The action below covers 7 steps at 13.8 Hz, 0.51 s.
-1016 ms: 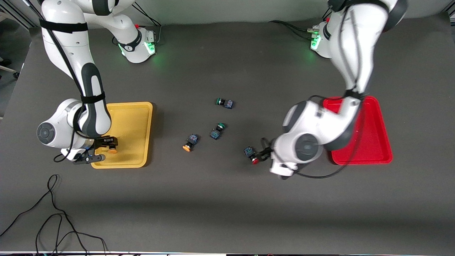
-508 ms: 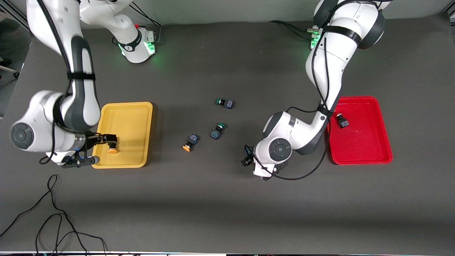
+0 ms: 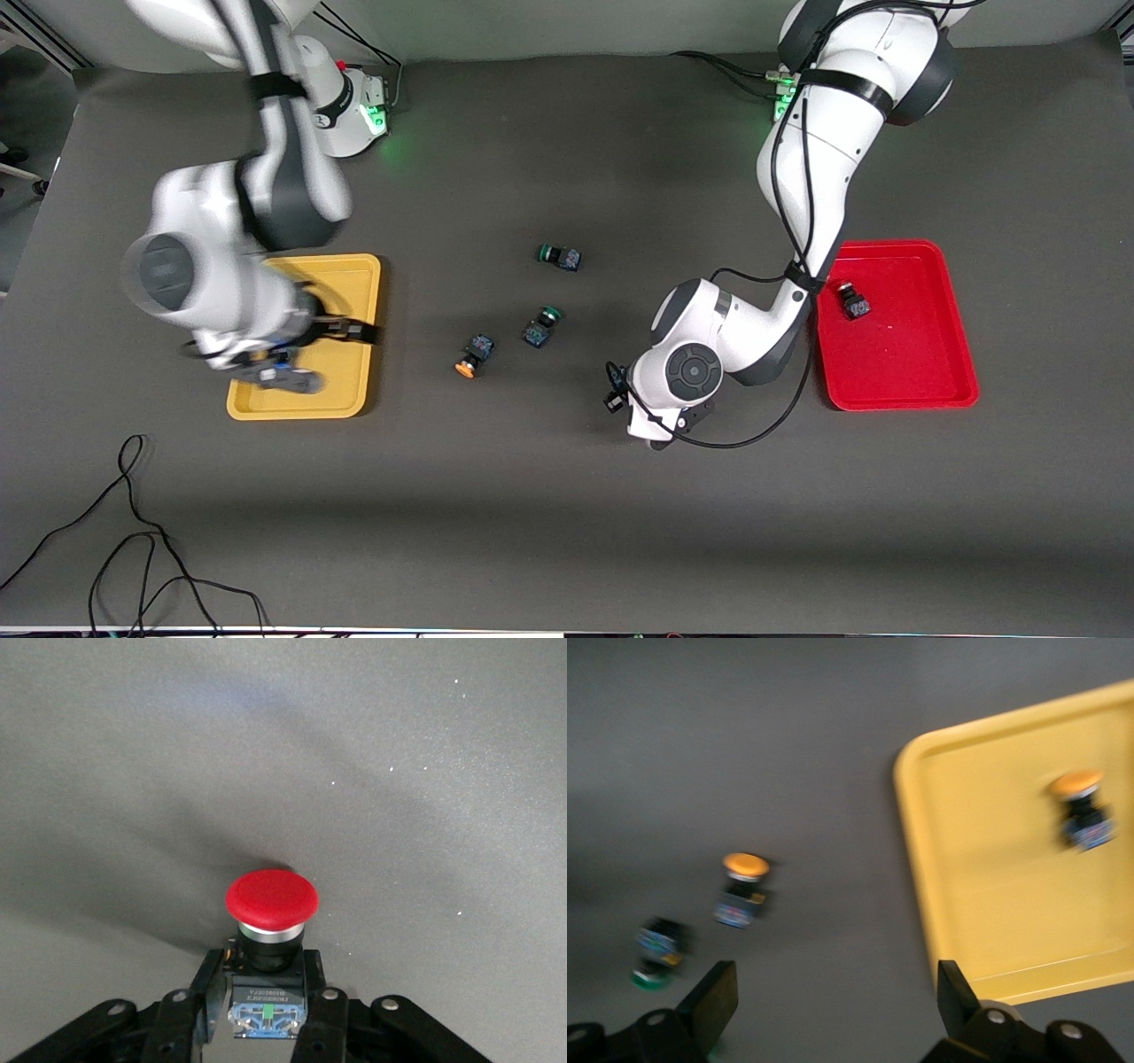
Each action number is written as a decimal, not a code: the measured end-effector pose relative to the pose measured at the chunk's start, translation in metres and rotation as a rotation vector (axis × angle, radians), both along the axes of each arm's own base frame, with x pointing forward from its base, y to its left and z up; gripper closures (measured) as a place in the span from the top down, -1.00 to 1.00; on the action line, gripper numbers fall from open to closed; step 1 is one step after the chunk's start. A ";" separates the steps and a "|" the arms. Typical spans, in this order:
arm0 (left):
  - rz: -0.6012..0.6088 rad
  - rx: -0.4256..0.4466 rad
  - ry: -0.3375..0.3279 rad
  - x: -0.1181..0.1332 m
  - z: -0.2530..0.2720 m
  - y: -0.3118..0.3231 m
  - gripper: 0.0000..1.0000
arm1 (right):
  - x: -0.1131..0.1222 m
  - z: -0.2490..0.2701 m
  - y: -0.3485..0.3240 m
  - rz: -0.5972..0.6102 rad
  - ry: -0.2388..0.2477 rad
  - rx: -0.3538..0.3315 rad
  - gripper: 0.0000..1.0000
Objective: Place red and yellow buttons in trays
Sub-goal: 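Reach the left gripper to the second red button while the right gripper returns, then carry the red button into the red tray with the left gripper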
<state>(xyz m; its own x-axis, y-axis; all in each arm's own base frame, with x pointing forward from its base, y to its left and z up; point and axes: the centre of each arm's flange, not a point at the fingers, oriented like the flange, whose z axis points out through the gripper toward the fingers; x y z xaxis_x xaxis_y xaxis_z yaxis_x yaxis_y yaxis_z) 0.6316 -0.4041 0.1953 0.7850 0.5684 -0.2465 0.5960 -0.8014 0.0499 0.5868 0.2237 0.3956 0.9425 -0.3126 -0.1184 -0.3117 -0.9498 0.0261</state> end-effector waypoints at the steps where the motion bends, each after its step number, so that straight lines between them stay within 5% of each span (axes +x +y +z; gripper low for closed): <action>1: 0.002 0.004 0.001 0.002 0.002 0.003 -0.20 | -0.007 -0.013 0.034 -0.059 -0.017 0.000 1.00; 7: -0.186 0.080 0.194 0.038 0.116 0.151 -0.20 | -0.018 -0.157 0.100 -0.256 -0.154 -0.014 1.00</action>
<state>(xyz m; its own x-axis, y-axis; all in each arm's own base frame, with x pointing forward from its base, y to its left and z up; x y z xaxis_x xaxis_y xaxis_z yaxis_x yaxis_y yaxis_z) 0.6697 -0.2529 0.3109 0.8200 0.4430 -0.3624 0.4307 -0.8946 -0.1189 0.5691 0.3234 0.2388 0.8392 -0.5431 0.0260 -0.5425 -0.8396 -0.0282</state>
